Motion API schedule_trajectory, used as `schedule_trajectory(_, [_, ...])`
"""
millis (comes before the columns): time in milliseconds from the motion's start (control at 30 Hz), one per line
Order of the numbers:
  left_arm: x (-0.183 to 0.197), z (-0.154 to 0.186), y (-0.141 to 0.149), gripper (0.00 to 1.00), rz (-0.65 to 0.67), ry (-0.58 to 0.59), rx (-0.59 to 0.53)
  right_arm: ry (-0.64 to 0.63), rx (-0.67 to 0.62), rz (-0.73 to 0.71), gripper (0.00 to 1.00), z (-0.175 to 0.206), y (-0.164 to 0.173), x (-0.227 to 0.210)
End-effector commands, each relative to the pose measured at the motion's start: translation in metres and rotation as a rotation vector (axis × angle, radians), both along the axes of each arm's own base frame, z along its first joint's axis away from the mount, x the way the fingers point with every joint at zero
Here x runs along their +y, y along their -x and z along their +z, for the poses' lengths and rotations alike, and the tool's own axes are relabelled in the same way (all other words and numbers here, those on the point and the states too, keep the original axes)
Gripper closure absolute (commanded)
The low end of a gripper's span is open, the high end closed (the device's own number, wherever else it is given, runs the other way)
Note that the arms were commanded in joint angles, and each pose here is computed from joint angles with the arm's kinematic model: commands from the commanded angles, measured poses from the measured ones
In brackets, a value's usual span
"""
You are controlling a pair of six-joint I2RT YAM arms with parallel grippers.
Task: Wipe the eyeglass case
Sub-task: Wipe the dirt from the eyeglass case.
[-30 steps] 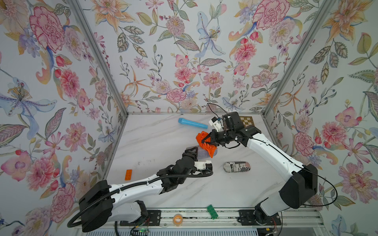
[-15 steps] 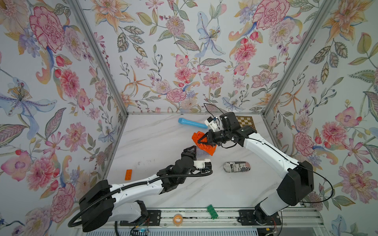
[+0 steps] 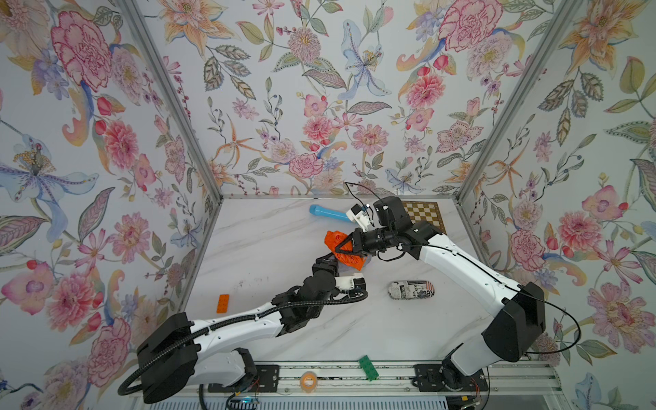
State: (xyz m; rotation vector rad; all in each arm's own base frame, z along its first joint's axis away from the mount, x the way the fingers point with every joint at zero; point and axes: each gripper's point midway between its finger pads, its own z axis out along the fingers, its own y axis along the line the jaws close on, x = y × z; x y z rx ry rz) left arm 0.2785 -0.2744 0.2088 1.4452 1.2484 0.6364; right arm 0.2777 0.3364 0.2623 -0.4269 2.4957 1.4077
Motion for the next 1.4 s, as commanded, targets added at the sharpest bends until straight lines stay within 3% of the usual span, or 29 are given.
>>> schedule_trajectory(0, [0.001,0.062,-0.013,0.55,0.067,0.261,-0.044,0.09,0.12,-0.076,1.0,-0.039,0.0,-0.045])
schedule_trajectory(167, [0.008,0.062,-0.011,0.56,0.076,0.326,0.019,0.132,0.055,-0.266,1.0,-0.039,-0.022,-0.116])
schedule_trajectory(267, [0.011,0.057,-0.008,0.55,0.081,0.382,0.104,-0.017,-0.029,-0.36,1.0,0.002,-0.034,-0.131])
schedule_trajectory(333, [0.01,0.054,-0.003,0.54,0.074,0.442,0.207,-0.131,-0.1,-0.395,1.0,0.034,-0.035,-0.134])
schedule_trajectory(467, [-0.002,0.05,0.01,0.54,0.049,0.585,0.438,-0.122,-0.242,-0.434,1.0,0.059,-0.023,-0.141])
schedule_trajectory(600, [-0.021,0.058,0.028,0.52,0.002,0.805,0.732,-0.122,-0.359,-0.422,1.0,0.074,0.005,-0.135])
schedule_trajectory(733, [-0.034,0.088,0.038,0.5,-0.056,1.04,0.894,-0.149,-0.443,-0.369,1.0,0.083,0.037,-0.112])
schedule_trajectory(900, [-0.043,0.111,0.052,0.5,-0.166,1.216,1.095,-0.13,-0.535,-0.274,1.0,0.085,0.069,-0.062])
schedule_trajectory(1033, [-0.054,0.118,0.074,0.51,-0.296,1.223,1.213,-0.046,-0.571,-0.195,1.0,0.075,0.062,-0.025])
schedule_trajectory(1133, [-0.053,0.122,0.087,0.51,-0.358,1.227,1.25,0.06,-0.608,-0.253,1.0,0.061,0.026,-0.041])
schedule_trajectory(1233, [-0.049,0.121,0.09,0.51,-0.336,1.191,1.247,0.046,-0.561,-0.308,1.0,0.062,-0.006,-0.069])
schedule_trajectory(1367, [-0.05,0.119,0.092,0.52,-0.336,1.142,1.251,0.029,-0.54,-0.228,1.0,0.066,0.006,-0.053])
